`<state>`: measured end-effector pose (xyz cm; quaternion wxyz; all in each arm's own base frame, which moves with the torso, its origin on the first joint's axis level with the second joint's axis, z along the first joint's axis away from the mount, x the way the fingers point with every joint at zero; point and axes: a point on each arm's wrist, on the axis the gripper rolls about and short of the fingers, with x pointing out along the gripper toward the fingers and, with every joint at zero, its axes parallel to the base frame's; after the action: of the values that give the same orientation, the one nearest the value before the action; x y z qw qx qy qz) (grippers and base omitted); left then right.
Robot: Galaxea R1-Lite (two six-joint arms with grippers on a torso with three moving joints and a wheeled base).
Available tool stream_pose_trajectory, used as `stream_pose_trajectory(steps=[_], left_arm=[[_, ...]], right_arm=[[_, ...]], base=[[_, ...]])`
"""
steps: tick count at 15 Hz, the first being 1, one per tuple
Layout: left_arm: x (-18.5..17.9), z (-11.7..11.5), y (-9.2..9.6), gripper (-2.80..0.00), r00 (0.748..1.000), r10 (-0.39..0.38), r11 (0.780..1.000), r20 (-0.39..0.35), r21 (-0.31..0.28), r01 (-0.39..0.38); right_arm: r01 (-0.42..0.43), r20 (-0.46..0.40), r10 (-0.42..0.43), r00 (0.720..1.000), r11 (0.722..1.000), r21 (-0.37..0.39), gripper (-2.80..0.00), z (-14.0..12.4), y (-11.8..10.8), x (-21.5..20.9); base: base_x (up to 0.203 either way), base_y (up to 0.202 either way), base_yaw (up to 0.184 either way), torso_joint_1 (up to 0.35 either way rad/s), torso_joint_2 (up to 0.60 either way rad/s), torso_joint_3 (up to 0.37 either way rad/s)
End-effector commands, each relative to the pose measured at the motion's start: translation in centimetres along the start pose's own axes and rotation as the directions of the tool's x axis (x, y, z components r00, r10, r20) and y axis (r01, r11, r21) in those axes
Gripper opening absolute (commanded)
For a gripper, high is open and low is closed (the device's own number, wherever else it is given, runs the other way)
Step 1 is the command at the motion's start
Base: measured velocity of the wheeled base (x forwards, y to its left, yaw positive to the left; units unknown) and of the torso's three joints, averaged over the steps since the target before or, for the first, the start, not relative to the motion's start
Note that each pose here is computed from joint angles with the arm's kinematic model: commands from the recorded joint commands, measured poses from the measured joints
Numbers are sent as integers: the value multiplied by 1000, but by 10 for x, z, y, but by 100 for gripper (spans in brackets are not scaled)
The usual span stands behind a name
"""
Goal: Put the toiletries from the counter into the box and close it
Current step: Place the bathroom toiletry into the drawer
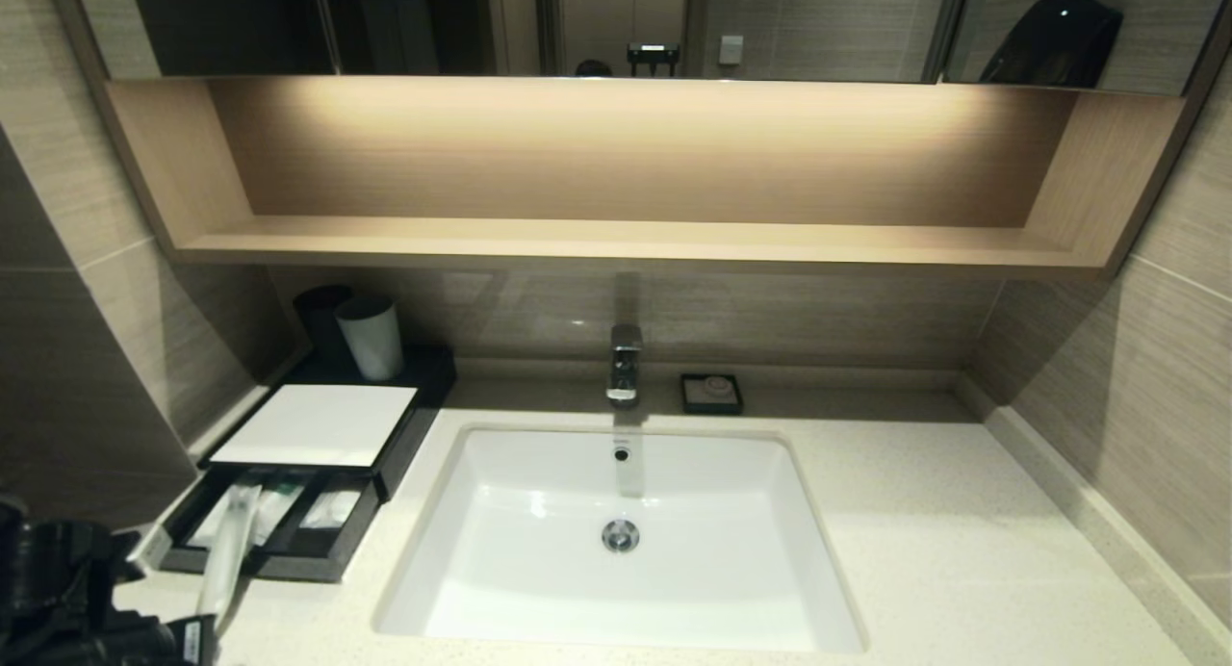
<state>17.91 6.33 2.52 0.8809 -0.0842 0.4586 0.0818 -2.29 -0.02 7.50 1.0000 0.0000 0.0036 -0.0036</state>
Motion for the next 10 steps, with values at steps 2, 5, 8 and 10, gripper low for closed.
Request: stream_pose_trajectory(steps=[2, 5, 8, 10], left_arm=[[0, -1, 0, -280, 1000, 2, 1000, 6, 2, -2], [-8, 3, 1, -280, 999, 10, 1000, 52, 0, -10], [-18, 8, 1, -280, 994, 17, 1000, 109, 1, -17], [-23, 11, 0, -280, 990, 19, 1000, 138, 5, -20]], right_arm=[[0, 0, 0, 1000, 1000, 0, -280, 0, 0, 0], [-1, 0, 1, 1000, 1000, 0, -280, 0, 0, 0], [0, 0, 0, 1000, 1000, 0, -280, 0, 0, 0], [0, 0, 0, 1000, 1000, 0, -280, 0, 0, 0]], base=[[0, 0, 0, 0, 0, 0], [0, 0, 0, 0, 0, 0], [0, 0, 0, 0, 0, 0], [0, 0, 0, 0, 0, 0]])
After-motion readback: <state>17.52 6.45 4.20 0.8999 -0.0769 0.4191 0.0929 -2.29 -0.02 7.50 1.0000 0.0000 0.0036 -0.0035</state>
